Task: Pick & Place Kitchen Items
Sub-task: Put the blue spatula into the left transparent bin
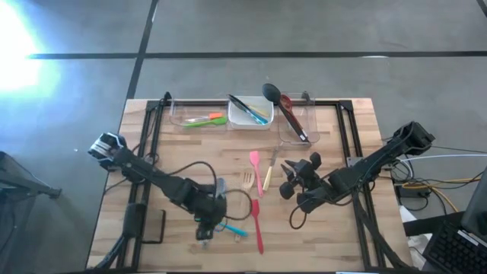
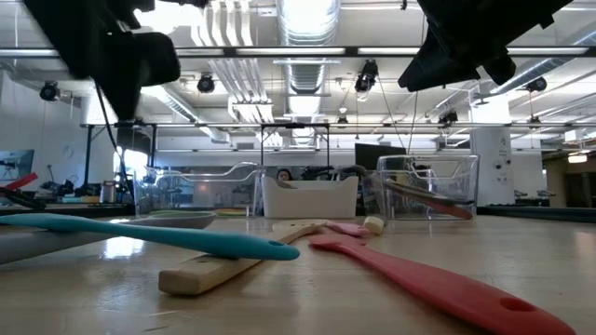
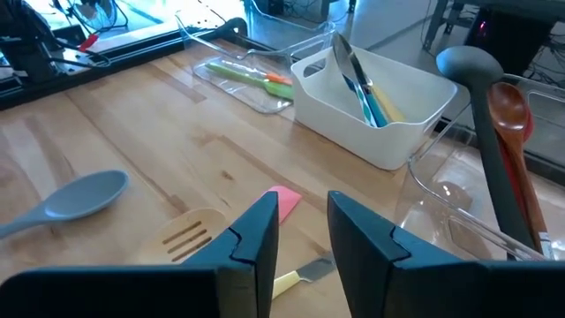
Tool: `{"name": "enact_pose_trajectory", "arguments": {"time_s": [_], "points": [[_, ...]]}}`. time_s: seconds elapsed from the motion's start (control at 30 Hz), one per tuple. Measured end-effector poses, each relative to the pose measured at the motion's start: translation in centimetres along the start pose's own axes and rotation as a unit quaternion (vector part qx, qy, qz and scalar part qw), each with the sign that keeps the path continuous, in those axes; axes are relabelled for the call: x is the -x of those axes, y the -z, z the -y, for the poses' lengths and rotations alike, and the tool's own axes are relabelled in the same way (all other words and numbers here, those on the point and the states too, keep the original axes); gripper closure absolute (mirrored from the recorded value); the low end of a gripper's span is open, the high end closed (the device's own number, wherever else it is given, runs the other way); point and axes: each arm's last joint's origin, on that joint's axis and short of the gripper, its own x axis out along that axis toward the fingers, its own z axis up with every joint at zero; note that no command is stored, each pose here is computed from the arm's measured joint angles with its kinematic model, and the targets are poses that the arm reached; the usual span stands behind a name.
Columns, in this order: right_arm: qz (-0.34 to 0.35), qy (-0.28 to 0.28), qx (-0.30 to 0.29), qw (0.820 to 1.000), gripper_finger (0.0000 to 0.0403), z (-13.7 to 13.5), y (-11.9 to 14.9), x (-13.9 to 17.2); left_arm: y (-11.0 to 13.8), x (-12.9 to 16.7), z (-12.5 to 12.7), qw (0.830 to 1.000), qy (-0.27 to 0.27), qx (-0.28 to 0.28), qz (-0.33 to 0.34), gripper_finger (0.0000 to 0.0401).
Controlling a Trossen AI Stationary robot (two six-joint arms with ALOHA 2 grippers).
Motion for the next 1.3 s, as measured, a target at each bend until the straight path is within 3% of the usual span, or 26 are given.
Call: {"name": "enact_pose_trajectory", "arguments": {"time_s": [0.13, 0.47, 1.07, 1.17, 1.3], "points": [[-0.001, 0.001, 0.005, 1.0, 0.031, 0.0, 0.0, 0.0, 0.3, -1.2, 0.5, 0.994, 0.018, -0.1, -0.029, 0.017], [-0.001, 0.001, 0.006, 1.0, 0.0323, 0.0, 0.0, 0.0, -0.1, -3.5, 0.4, 0.983, -0.005, -0.181, -0.032, 0.017], [-0.001, 0.002, 0.008, 1.0, 0.0319, 0.1, 0.0, 0.0, 0.0, -9.1, -0.2, 0.981, -0.035, -0.175, -0.079, 0.0174], [-0.001, 0.002, 0.01, 1.0, 0.0324, 0.1, 0.0, 0.0, 0.0, -9.3, -0.3, 0.982, -0.04, -0.166, -0.08, 0.02], [-0.001, 0.002, 0.01, 1.0, 0.0329, 0.1, 0.0, 0.0, 0.0, -9.3, -0.4, 0.982, -0.051, -0.163, -0.077, 0.0272]]}}
